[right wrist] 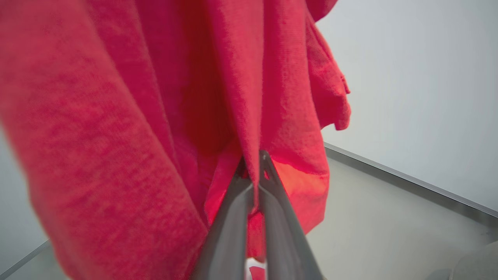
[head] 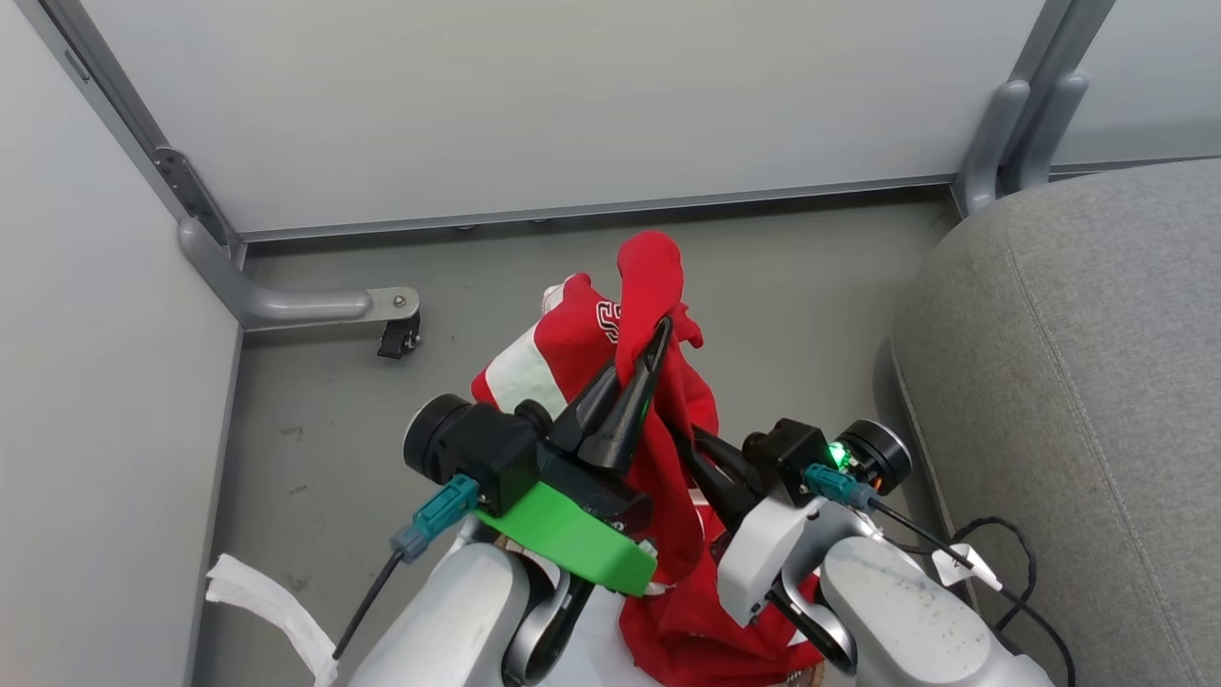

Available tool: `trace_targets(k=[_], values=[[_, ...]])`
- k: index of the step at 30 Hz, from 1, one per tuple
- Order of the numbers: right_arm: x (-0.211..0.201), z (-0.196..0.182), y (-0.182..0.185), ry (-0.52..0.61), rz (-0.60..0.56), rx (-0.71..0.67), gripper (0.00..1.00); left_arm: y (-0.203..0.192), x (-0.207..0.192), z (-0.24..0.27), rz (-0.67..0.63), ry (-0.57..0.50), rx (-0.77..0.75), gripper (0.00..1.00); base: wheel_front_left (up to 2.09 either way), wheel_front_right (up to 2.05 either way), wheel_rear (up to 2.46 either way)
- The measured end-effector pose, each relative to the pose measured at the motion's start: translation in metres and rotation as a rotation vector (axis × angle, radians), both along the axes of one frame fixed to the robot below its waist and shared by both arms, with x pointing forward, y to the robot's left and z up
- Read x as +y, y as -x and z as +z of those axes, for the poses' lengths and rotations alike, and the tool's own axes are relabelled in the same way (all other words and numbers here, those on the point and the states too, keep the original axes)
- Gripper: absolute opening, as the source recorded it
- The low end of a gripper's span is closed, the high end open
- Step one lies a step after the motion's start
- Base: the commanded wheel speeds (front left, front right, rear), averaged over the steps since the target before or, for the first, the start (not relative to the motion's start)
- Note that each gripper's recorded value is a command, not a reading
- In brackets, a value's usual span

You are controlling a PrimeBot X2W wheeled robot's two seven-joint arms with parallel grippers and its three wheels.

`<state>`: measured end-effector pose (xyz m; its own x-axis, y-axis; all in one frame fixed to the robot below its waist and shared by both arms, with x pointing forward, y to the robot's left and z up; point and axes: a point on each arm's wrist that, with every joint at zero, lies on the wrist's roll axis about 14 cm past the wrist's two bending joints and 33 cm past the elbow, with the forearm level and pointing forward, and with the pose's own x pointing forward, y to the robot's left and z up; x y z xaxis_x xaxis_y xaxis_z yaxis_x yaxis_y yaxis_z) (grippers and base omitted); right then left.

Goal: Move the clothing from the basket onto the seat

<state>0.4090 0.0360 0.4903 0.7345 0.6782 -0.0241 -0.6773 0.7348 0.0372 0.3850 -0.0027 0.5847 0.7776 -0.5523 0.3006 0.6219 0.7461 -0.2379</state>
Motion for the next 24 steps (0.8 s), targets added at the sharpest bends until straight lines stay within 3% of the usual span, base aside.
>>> trace_targets(k=[5,6,7,8,17,24], values=[[-0.002,0.004,-0.001,-0.010,-0.007,-0.008,0.00,-0.001,-0.001,-0.001,-0.003,0.000,0.003,0.00,0.00,0.00,0.00],[-0.003,0.005,-0.002,-0.014,-0.011,-0.012,0.00,-0.003,0.001,0.001,0.004,0.005,0.000,0.09,0.00,0.00,0.00],[-0.004,0.007,-0.003,-0.019,-0.015,-0.015,0.00,-0.004,0.002,0.002,0.009,0.007,-0.003,0.71,0.00,0.00,0.00],[-0.005,0.010,-0.003,-0.024,-0.021,-0.020,0.00,-0.004,0.001,0.000,0.007,-0.004,-0.005,1.00,0.00,0.00,0.00],[-0.029,0.034,-0.002,-0.099,-0.094,-0.065,0.00,-0.009,-0.011,-0.008,-0.014,-0.034,-0.002,1.00,0.00,0.00,0.00],[-0.076,0.049,0.000,-0.161,-0.237,-0.088,0.00,-0.011,-0.036,-0.022,-0.078,-0.065,0.019,1.00,0.00,0.00,0.00]])
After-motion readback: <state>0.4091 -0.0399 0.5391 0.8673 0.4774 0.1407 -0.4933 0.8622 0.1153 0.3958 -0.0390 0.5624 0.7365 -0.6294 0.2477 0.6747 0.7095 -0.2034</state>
